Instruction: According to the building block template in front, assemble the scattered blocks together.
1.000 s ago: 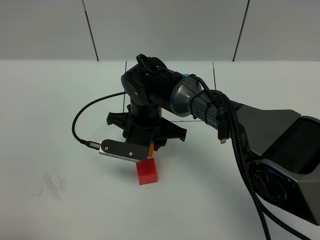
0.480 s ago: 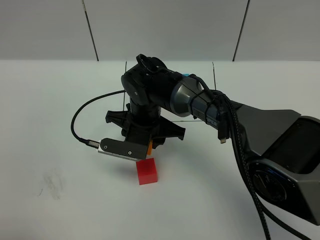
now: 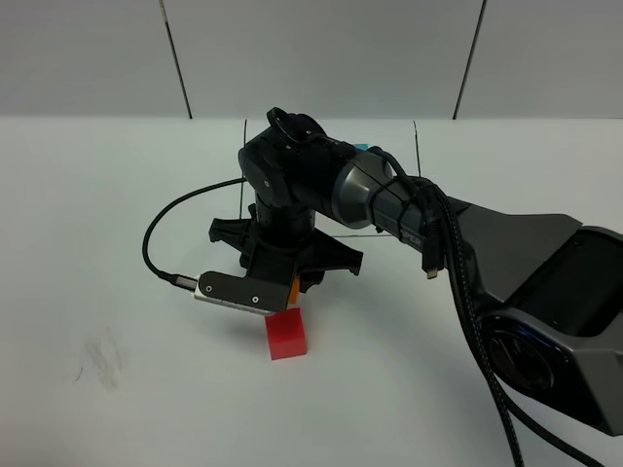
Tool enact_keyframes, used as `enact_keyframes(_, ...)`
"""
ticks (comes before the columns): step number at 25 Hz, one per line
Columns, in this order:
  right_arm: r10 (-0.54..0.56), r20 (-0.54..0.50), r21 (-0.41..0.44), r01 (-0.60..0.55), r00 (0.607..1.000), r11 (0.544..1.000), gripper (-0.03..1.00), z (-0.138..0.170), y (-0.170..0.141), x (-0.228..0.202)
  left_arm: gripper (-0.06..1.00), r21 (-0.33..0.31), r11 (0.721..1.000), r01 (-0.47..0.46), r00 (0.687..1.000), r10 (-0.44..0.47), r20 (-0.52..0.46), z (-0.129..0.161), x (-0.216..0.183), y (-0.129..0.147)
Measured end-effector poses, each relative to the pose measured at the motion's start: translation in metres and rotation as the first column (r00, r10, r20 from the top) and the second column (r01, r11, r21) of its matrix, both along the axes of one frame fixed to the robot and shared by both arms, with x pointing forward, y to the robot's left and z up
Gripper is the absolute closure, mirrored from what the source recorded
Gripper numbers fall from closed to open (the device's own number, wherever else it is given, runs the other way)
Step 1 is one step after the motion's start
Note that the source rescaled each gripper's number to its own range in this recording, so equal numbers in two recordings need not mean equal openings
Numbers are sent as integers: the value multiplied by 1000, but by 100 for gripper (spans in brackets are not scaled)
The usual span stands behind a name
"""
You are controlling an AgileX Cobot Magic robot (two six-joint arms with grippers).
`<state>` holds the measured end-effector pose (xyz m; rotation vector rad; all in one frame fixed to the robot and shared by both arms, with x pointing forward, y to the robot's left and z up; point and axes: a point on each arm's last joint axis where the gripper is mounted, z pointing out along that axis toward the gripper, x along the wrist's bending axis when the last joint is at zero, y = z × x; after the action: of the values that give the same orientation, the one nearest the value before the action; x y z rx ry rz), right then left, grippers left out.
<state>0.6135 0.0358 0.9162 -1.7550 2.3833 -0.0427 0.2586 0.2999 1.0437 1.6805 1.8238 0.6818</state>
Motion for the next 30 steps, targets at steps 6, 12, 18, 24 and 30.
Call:
enact_keyframes(6, -11, -47, -2, 11, 999, 1000, 38, -19, 2, -1, 94, 0, 1000, 0, 1000, 0, 0, 0, 0, 0)
enact_keyframes(12, -16, -56, 7, 17, 998, 1000, 38, -20, 2, -1, 94, 0, 1000, 0, 1000, 0, 0, 0, 0, 0)
enact_keyframes(18, -28, -94, 29, 31, 995, 999, 38, -20, 4, -4, 94, 0, 1000, 0, 1000, 0, 0, 0, 0, 0)
enact_keyframes(24, -31, -105, 38, 36, 994, 999, 38, -19, 5, -5, 94, 0, 1000, 0, 1000, 0, 0, 0, 0, 0)
enact_keyframes(30, -30, -101, 37, 34, 994, 999, 38, -19, 4, -5, 94, 0, 1000, 0, 1000, 0, 0, 0, 0, 0)
